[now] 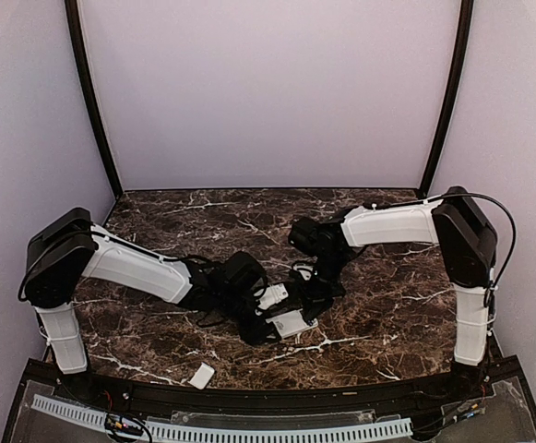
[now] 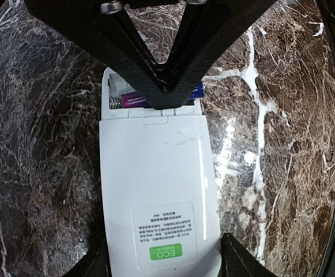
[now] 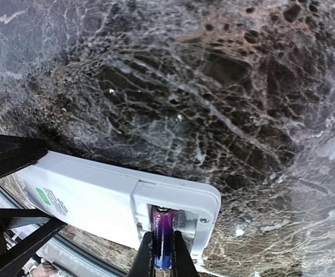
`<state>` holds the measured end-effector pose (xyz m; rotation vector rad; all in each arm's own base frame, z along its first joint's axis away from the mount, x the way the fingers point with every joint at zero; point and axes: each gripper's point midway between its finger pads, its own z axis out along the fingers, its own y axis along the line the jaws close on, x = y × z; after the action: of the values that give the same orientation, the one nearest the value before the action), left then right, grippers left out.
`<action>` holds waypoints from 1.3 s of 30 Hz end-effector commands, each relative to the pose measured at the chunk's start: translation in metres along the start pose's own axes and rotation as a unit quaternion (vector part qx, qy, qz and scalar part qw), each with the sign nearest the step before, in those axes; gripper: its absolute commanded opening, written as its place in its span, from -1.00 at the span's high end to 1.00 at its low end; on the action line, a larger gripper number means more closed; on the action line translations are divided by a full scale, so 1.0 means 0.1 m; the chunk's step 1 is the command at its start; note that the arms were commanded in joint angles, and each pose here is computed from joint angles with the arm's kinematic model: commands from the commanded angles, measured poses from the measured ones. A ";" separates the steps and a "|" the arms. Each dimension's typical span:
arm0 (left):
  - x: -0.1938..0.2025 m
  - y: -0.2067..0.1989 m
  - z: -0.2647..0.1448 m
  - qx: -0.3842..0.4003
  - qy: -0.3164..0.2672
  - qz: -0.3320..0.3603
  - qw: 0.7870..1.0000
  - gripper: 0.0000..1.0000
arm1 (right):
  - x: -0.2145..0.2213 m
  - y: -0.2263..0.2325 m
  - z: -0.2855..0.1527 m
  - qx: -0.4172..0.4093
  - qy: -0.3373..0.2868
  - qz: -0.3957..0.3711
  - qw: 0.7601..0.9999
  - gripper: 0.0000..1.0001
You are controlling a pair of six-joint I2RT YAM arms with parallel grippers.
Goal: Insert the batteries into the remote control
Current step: Load the battery into the battery compartment.
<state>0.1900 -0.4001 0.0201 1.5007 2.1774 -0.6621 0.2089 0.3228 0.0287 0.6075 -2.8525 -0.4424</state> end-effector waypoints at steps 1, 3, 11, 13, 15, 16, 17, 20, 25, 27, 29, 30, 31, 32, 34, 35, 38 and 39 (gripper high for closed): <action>0.75 -0.17 0.28 0.049 0.121 -0.021 0.991 0.05 | -0.54 0.10 0.17 -0.015 -0.093 -0.027 0.995 1.00; 0.75 -0.19 0.28 0.052 0.121 -0.018 0.991 0.08 | -0.59 0.11 0.14 -0.015 -0.103 -0.021 0.994 1.00; 0.77 -0.28 0.31 0.057 0.130 0.000 0.990 0.25 | -0.68 0.21 0.00 -0.058 -0.162 0.034 0.984 1.00; 0.77 -0.28 0.31 0.057 0.130 0.000 0.990 0.25 | -0.72 0.21 -0.05 -0.062 -0.183 0.043 0.980 1.00; 0.77 -0.29 0.31 0.059 0.129 0.001 0.990 0.26 | -0.76 0.20 -0.08 -0.059 -0.200 0.041 0.977 1.00; 0.77 -0.29 0.31 0.060 0.129 0.001 0.990 0.25 | -0.80 0.21 -0.11 -0.059 -0.210 0.036 0.975 1.00; 0.77 -0.29 0.32 0.060 0.129 0.001 0.990 0.25 | -0.83 0.21 -0.11 -0.058 -0.214 0.031 0.975 1.00; 0.77 -0.29 0.32 0.060 0.129 0.002 0.990 0.25 | -0.89 0.22 -0.05 -0.054 -0.208 0.014 0.977 1.00; 0.77 -0.29 0.32 0.060 0.129 0.002 0.990 0.25 | -0.89 0.16 0.01 -0.041 -0.205 0.016 0.978 1.00; 0.78 -0.30 0.32 0.061 0.129 0.002 0.990 0.25 | -0.88 0.13 0.00 -0.040 -0.207 0.019 0.977 1.00; 0.77 -0.29 0.32 0.060 0.129 0.002 0.990 0.25 | -0.86 0.12 0.01 -0.038 -0.207 0.023 0.977 1.00; 0.77 -0.29 0.32 0.060 0.129 0.002 0.990 0.25 | -0.85 0.11 0.01 -0.037 -0.206 0.025 0.978 1.00; 0.77 -0.29 0.32 0.060 0.128 0.002 0.990 0.25 | -0.84 0.11 0.01 -0.036 -0.205 0.027 0.978 1.00; 0.77 -0.29 0.32 0.059 0.129 0.001 0.990 0.25 | -0.84 0.11 0.01 -0.036 -0.202 0.028 0.978 1.00; 0.77 -0.28 0.32 0.057 0.129 0.001 0.990 0.25 | -0.81 0.10 0.00 -0.032 -0.198 0.029 0.979 1.00; 0.77 -0.28 0.32 0.056 0.129 0.000 0.990 0.25 | -0.80 0.10 -0.01 -0.029 -0.198 0.029 0.979 1.00; 0.77 -0.27 0.31 0.054 0.130 -0.001 0.990 0.26 | -0.76 0.09 -0.04 -0.024 -0.196 0.026 0.980 1.00; 0.78 -0.27 0.31 0.053 0.131 0.000 0.990 0.27 | -0.74 0.09 -0.04 -0.024 -0.193 0.025 0.981 0.99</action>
<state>0.1910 -0.4009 0.0191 1.5320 2.1786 -0.6253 0.2156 0.3242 0.0272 0.4066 -2.9570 -0.5226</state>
